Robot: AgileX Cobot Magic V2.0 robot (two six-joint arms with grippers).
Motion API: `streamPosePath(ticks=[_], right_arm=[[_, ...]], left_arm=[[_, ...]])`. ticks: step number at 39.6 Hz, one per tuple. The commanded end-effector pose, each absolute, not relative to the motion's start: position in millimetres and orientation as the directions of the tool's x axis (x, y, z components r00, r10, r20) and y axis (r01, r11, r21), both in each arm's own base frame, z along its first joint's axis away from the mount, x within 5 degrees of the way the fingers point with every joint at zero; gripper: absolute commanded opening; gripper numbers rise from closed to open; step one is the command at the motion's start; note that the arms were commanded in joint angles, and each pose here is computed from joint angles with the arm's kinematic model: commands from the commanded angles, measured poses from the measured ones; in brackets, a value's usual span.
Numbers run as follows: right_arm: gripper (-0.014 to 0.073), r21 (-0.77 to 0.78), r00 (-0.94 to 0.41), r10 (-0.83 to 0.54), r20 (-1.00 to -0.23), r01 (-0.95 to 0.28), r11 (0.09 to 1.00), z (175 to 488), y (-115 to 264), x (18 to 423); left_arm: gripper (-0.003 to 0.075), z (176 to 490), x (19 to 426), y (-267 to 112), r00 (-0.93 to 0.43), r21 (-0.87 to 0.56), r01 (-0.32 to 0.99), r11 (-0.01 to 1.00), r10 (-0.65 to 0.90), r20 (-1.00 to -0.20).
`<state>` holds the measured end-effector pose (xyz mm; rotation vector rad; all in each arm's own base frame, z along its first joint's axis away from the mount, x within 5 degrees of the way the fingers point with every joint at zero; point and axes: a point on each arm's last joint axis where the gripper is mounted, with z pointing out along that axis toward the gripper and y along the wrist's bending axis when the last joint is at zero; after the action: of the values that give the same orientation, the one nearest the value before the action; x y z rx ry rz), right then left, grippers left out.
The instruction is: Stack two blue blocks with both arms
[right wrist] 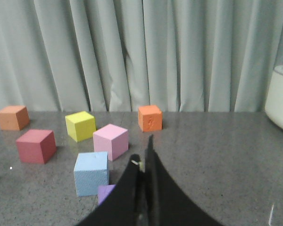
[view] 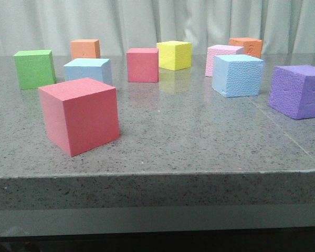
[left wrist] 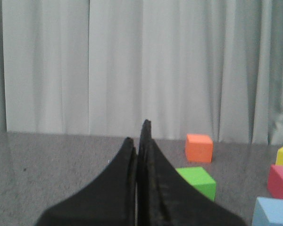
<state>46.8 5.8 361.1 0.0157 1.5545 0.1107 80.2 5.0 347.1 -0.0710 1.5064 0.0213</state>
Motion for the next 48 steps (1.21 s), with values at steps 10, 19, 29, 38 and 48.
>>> streamPosePath(ticks=[10,19,29,38,48], right_arm=[[-0.0066,0.064,-0.055,0.062,-0.997,-0.051,0.997,401,5,87],[-0.0066,0.065,-0.056,0.062,-0.996,-0.051,0.997,401,5,89],[-0.0066,0.065,-0.036,0.063,-0.997,-0.049,0.997,403,5,89],[-0.0057,0.065,-0.024,0.064,-0.998,-0.048,0.997,404,5,89],[0.0298,0.065,-0.01,0.064,-0.998,-0.047,0.997,405,4,89]], left_arm=[[-0.002,390,117,8,-0.114,-0.037,-0.082,0.996,-0.047,-0.992],[-0.002,398,118,7,-0.032,-0.038,-0.071,0.997,-0.04,-0.999],[-0.002,397,120,8,-0.038,-0.038,-0.071,0.997,-0.041,-0.998],[-0.002,395,121,8,-0.05,-0.038,-0.072,0.997,-0.041,-0.998],[0.011,395,121,8,-0.05,-0.038,-0.072,0.997,-0.041,-0.998]])
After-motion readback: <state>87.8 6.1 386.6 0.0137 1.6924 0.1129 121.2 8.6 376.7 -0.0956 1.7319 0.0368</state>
